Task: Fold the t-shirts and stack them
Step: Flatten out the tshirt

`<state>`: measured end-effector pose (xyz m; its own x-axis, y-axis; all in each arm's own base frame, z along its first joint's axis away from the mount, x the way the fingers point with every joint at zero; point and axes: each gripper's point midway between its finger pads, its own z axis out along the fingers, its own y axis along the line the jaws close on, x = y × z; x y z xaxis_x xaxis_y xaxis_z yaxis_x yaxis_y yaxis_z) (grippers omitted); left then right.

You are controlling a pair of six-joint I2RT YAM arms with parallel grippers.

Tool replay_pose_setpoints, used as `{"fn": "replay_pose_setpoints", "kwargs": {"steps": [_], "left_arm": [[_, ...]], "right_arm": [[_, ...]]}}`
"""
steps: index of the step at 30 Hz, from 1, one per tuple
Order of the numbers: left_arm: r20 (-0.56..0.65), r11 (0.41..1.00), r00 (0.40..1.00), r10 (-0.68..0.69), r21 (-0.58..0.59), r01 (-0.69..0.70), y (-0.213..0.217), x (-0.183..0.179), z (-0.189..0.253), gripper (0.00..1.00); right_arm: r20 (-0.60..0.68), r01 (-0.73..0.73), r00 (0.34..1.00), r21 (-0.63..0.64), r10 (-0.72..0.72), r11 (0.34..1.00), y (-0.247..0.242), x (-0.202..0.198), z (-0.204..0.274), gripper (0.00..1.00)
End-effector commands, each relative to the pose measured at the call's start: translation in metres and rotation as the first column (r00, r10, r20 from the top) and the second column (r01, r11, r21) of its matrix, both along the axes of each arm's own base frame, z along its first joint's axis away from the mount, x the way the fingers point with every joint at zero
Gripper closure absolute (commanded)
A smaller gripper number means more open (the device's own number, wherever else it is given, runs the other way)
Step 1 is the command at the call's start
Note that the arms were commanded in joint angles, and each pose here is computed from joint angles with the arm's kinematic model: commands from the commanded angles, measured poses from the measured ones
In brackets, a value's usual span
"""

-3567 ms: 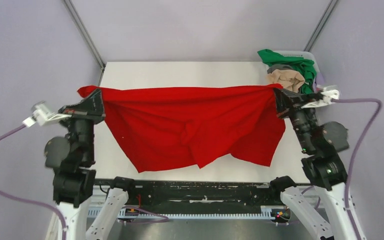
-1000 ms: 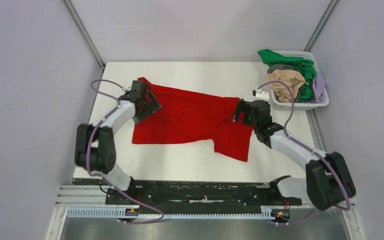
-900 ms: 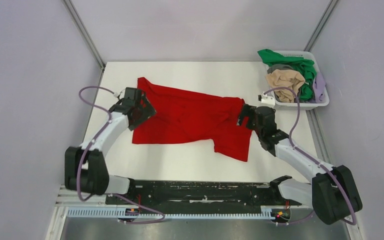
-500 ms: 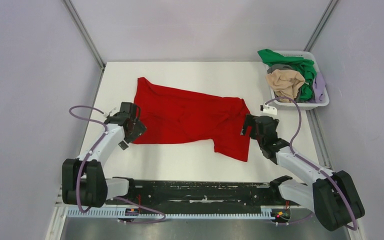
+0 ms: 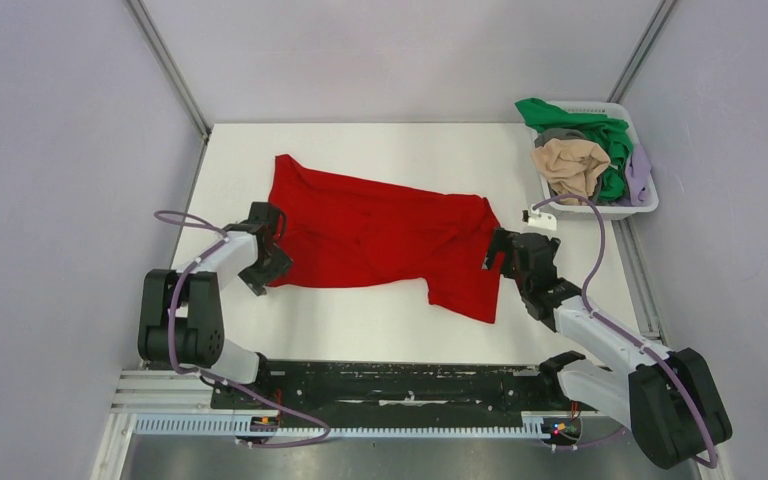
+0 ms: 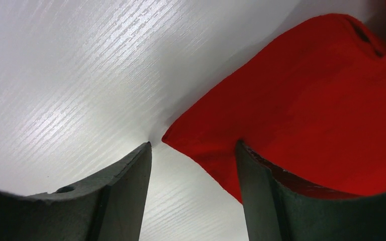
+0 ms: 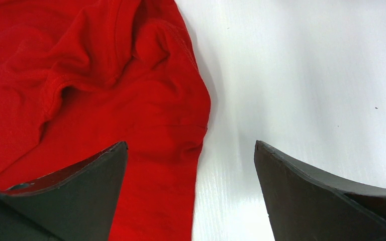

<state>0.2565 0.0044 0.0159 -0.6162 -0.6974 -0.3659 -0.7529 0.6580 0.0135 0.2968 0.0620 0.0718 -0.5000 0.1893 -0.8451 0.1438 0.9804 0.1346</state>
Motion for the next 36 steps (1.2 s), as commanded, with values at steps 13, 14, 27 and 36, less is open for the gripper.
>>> {"fn": "replay_pose_setpoints", "kwargs": {"steps": [13,14,27,36], "left_arm": [[0.024,0.998,1.000,0.016,-0.054,-0.015,0.002,0.020,-0.020,0.56],[0.028,0.998,1.000,0.005,-0.056,-0.003,0.002,0.022,-0.020,0.59],[0.064,0.991,0.995,-0.080,-0.106,0.086,-0.007,0.042,-0.027,0.98],[0.117,0.990,0.989,-0.090,-0.098,0.102,-0.007,0.032,-0.010,0.98]], "right_arm": [[0.041,0.058,0.998,-0.031,-0.057,0.998,-0.012,0.003,0.011,0.02],[0.045,0.066,0.997,-0.035,-0.064,0.997,-0.014,0.003,0.012,0.02],[-0.019,-0.014,1.000,-0.106,0.012,0.994,-0.013,-0.005,0.018,0.02],[-0.189,-0.240,0.957,-0.095,0.219,0.966,0.036,-0.038,0.007,0.02]]}}
